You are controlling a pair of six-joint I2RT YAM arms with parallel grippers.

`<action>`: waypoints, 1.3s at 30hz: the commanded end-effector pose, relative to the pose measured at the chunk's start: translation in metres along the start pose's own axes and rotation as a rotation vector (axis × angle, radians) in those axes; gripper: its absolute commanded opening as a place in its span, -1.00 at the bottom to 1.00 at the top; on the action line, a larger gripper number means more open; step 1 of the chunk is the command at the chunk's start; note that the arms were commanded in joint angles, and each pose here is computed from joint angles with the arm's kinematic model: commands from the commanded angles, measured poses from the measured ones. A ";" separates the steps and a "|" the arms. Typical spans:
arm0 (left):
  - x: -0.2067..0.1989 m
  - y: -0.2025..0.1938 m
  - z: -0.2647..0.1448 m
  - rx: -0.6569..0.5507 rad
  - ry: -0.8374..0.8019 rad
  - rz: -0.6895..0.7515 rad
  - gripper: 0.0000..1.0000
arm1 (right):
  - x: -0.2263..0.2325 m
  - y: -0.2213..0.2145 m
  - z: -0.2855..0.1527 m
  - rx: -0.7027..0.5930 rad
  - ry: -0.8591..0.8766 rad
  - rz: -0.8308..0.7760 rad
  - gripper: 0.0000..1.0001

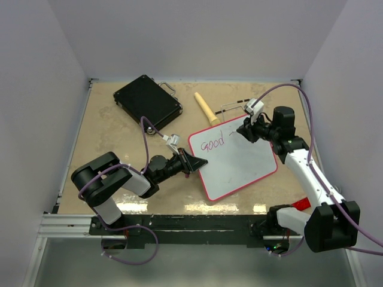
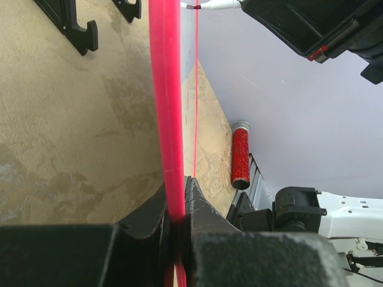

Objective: Write a sentence on the whiteboard
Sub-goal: Write on the whiteboard with the whiteboard marker without the cap.

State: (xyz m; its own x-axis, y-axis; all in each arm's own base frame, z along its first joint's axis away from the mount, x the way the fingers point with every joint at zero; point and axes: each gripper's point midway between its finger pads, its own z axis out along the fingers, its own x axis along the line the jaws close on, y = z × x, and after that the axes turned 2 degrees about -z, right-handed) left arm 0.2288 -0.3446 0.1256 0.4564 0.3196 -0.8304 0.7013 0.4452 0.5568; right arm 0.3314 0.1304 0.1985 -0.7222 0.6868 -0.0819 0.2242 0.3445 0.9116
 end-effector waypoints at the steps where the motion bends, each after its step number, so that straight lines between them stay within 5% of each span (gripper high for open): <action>1: -0.048 0.023 0.000 -0.085 -0.193 0.127 -1.00 | -0.007 0.018 -0.003 -0.040 -0.026 -0.033 -1.00; 18: -0.048 0.023 0.002 -0.083 -0.196 0.125 -1.00 | -0.002 0.040 0.000 -0.120 0.025 -0.043 -1.00; 39: -0.047 0.022 0.001 -0.081 -0.194 0.126 -1.00 | 0.018 -0.004 -0.005 0.037 0.109 -0.053 -1.00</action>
State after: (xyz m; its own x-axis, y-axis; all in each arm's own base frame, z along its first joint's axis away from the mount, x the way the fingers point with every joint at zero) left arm 0.2287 -0.3448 0.1258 0.4575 0.3192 -0.8300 0.7013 0.4443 0.5574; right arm 0.3231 0.1383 0.1956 -0.7811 0.6198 -0.0764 0.2069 0.3723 0.9048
